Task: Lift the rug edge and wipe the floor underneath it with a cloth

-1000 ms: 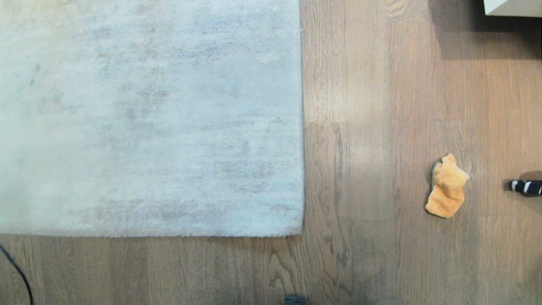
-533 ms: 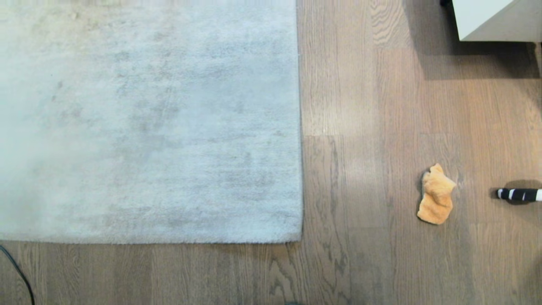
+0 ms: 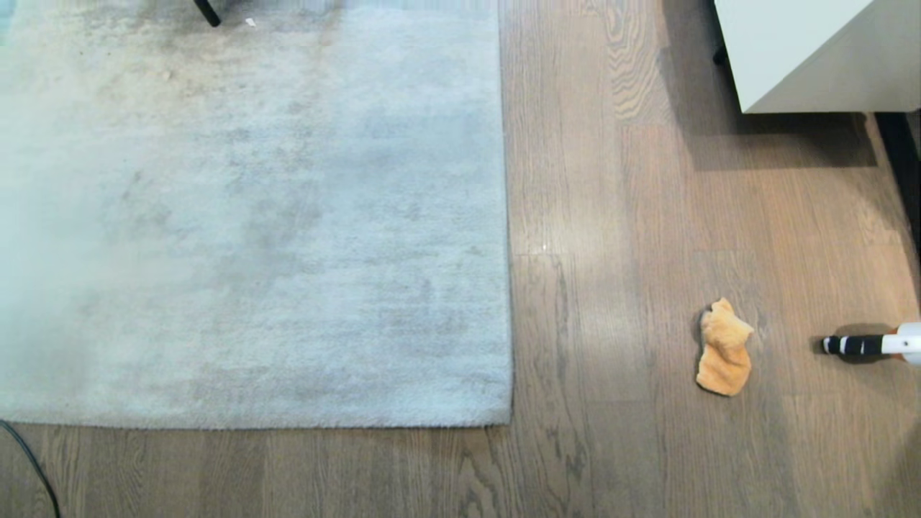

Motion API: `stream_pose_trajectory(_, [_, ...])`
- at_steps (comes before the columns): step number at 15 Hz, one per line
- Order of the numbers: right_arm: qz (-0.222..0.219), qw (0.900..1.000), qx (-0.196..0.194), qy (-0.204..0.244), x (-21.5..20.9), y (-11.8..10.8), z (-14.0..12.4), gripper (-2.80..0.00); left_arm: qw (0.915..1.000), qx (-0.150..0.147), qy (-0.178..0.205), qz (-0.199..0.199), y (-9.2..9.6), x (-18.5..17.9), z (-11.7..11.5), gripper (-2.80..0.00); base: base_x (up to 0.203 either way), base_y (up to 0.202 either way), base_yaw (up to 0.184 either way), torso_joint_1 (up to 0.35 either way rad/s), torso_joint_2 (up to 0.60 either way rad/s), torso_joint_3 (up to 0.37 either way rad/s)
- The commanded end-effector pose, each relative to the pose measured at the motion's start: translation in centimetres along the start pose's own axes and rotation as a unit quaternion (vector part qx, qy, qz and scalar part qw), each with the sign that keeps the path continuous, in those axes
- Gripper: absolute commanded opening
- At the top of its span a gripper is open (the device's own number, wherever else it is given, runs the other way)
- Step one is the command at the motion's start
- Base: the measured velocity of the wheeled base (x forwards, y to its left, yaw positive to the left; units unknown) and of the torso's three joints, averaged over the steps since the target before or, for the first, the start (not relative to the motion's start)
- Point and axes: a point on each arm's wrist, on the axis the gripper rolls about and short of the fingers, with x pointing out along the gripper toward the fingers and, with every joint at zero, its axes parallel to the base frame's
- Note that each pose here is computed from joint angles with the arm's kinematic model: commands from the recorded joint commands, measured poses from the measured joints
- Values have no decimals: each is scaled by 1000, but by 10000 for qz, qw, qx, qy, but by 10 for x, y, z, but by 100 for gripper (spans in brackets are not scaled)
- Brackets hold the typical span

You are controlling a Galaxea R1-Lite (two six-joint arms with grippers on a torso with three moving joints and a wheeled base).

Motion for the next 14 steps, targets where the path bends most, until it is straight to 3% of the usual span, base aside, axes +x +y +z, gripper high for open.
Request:
stream_pose_trajectory(1, [-2,10000,4,1,0,0,0,-280,10000,1,1,11,0,0,0,-280,0,0,0,4,4,191])
stream_pose_trajectory(14, [0,10000,4,1,0,0,0,-280,10000,1,1,15,0,0,0,-280,0,0,0,1,3,204])
